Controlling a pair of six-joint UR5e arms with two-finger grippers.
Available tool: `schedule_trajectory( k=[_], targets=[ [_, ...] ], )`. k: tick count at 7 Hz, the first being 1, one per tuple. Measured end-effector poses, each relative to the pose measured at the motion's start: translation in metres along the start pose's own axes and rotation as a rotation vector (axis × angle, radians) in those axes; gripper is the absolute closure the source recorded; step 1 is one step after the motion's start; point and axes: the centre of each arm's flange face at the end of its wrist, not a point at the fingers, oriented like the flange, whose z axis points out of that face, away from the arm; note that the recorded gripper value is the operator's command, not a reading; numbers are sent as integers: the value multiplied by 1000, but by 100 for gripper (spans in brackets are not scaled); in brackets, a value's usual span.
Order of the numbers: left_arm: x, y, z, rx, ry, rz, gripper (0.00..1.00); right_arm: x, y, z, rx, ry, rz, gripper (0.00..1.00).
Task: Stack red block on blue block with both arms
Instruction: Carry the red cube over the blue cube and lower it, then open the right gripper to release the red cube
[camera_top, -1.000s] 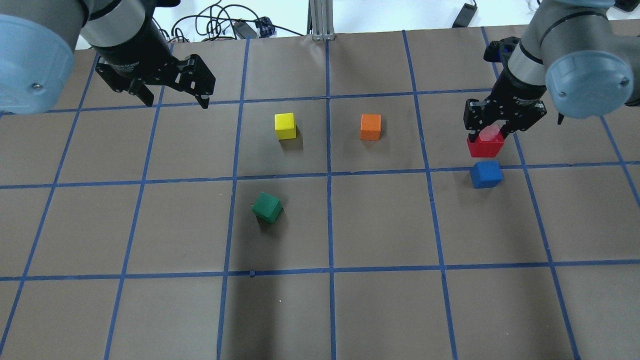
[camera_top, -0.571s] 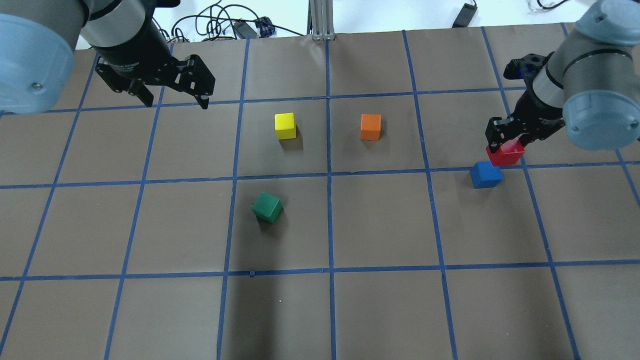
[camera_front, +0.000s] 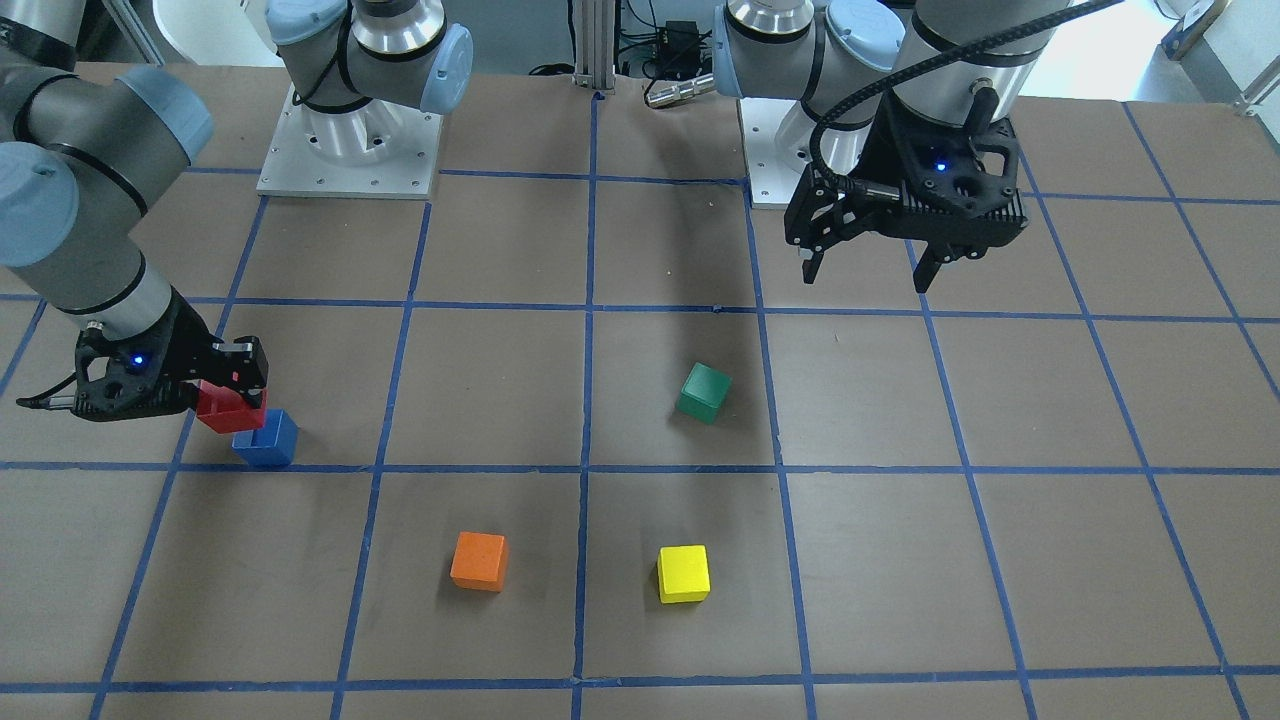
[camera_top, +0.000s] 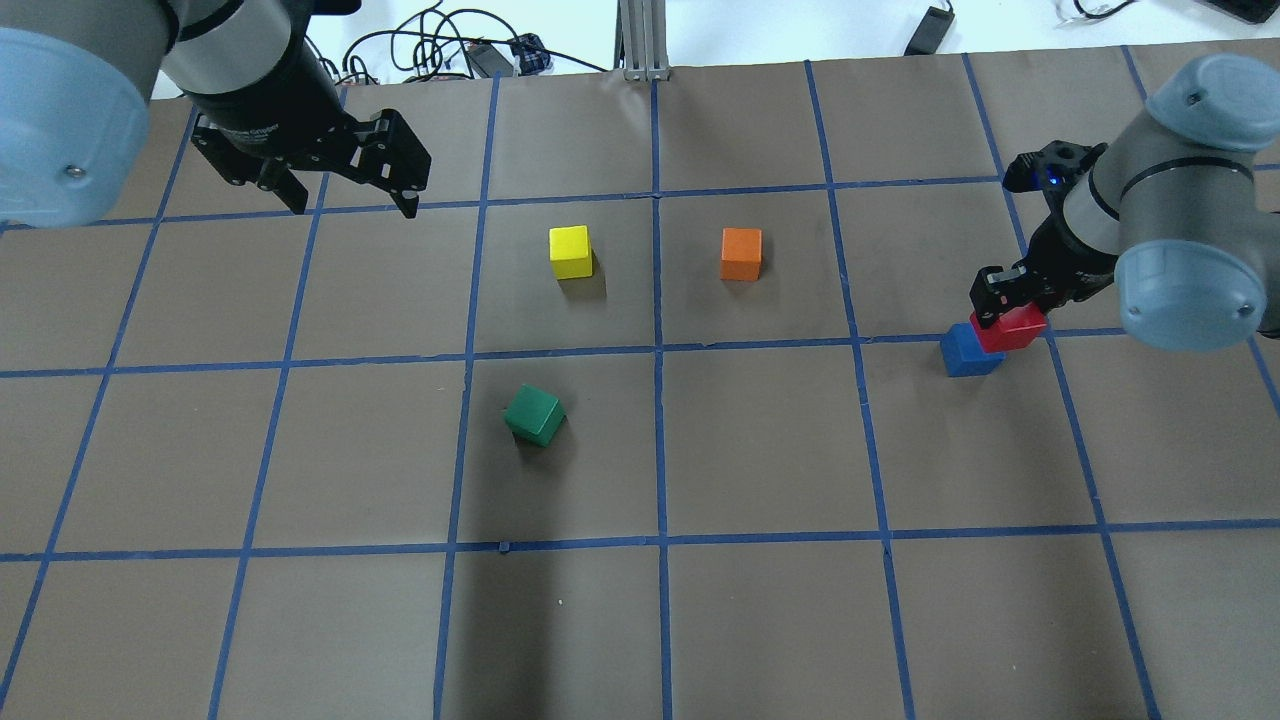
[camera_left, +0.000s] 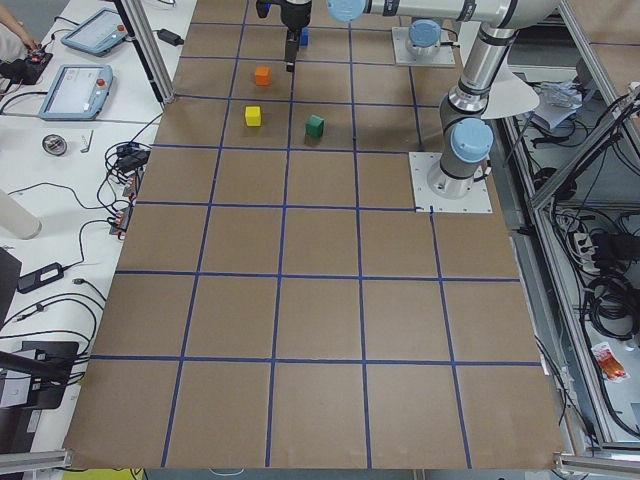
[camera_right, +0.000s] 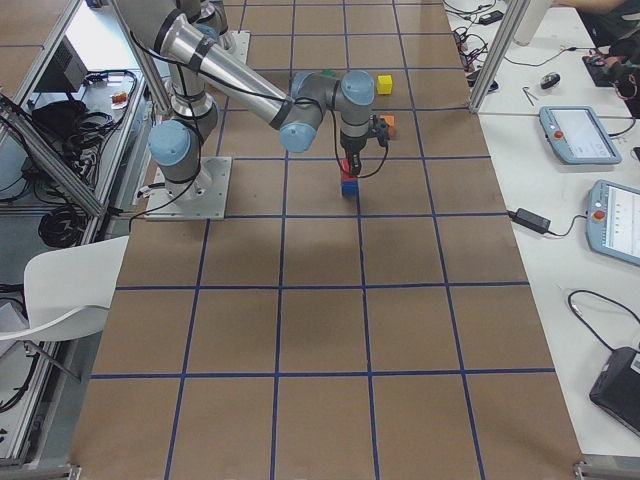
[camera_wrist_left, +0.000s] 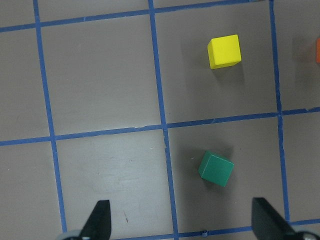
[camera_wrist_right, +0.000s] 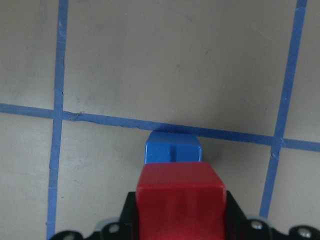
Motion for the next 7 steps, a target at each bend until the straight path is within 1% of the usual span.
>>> schedule_trajectory(
  k=[2,4,7],
  targets=[
    [0,0,0,0,0,0,0,-3,3,9,-5,-8,-10,100],
    [0,0,0,1,1,0,0,-3,2,13,7,-3,-4,100],
    [0,0,0,1,1,0,0,-2,0,17,7,-5,32,100]
  ],
)
